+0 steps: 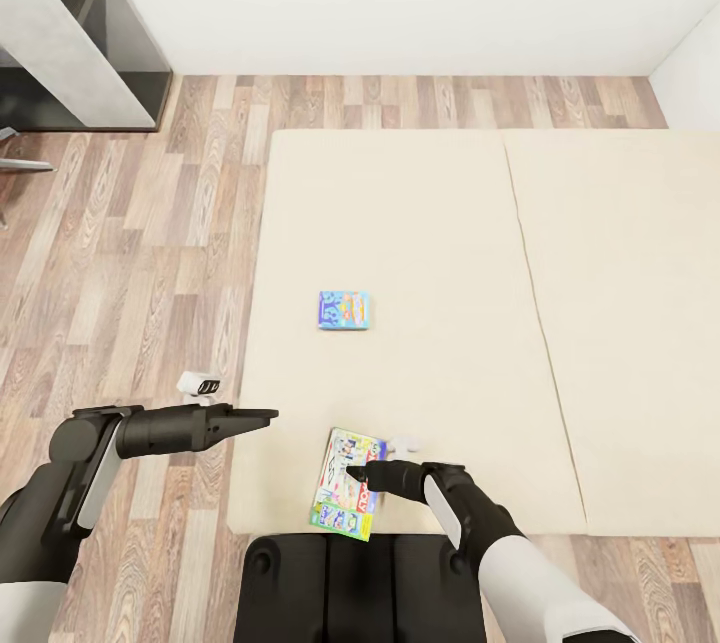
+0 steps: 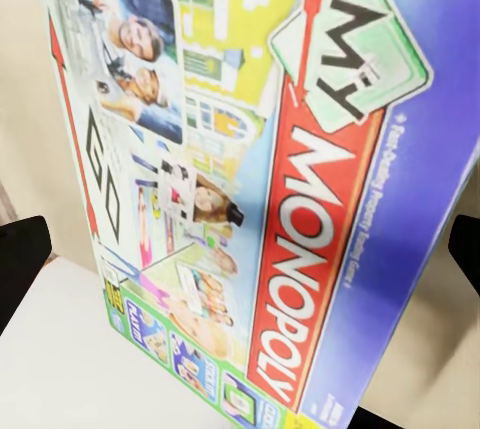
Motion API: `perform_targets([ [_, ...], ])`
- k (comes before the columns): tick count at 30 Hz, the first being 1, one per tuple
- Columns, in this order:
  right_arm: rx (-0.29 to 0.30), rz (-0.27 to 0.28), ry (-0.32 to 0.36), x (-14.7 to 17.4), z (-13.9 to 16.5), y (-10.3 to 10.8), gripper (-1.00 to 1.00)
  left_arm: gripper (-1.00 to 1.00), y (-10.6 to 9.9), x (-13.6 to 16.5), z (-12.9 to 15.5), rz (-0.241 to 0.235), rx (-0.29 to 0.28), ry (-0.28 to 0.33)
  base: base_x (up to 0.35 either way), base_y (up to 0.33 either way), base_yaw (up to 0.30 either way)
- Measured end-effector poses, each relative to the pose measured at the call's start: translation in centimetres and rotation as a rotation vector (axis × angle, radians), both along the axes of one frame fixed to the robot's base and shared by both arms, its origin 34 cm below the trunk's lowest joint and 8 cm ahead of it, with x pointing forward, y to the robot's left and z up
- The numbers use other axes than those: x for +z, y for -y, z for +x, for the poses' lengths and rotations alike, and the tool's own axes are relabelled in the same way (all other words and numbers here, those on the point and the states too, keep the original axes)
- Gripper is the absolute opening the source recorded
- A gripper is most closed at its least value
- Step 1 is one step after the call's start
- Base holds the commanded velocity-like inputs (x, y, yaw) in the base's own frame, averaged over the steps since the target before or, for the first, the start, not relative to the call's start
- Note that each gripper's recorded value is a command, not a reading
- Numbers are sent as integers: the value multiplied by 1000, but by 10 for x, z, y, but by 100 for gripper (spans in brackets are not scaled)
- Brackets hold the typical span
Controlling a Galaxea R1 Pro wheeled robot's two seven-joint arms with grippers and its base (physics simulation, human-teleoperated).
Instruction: Put all the toys in the child's room - the three board games (two on the bed and one on the table), the two jigsaw puzzles on the table, and the tennis ball on the table - inside the toy box on the table in the child's room.
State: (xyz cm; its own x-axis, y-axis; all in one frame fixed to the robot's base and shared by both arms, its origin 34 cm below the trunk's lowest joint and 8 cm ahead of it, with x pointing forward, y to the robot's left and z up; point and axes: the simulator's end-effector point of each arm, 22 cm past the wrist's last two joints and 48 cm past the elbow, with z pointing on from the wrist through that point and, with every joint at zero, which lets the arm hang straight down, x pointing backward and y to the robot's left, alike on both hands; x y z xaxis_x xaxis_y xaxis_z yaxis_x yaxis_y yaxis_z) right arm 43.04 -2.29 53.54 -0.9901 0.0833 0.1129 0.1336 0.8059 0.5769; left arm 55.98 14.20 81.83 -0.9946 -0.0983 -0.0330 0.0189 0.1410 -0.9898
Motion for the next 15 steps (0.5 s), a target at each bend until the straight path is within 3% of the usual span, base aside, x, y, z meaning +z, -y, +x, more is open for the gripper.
perform_targets([
  [15,-6,-4,29,-1,6,1,100,100,0,0,0,0,0,0,0,0,0],
])
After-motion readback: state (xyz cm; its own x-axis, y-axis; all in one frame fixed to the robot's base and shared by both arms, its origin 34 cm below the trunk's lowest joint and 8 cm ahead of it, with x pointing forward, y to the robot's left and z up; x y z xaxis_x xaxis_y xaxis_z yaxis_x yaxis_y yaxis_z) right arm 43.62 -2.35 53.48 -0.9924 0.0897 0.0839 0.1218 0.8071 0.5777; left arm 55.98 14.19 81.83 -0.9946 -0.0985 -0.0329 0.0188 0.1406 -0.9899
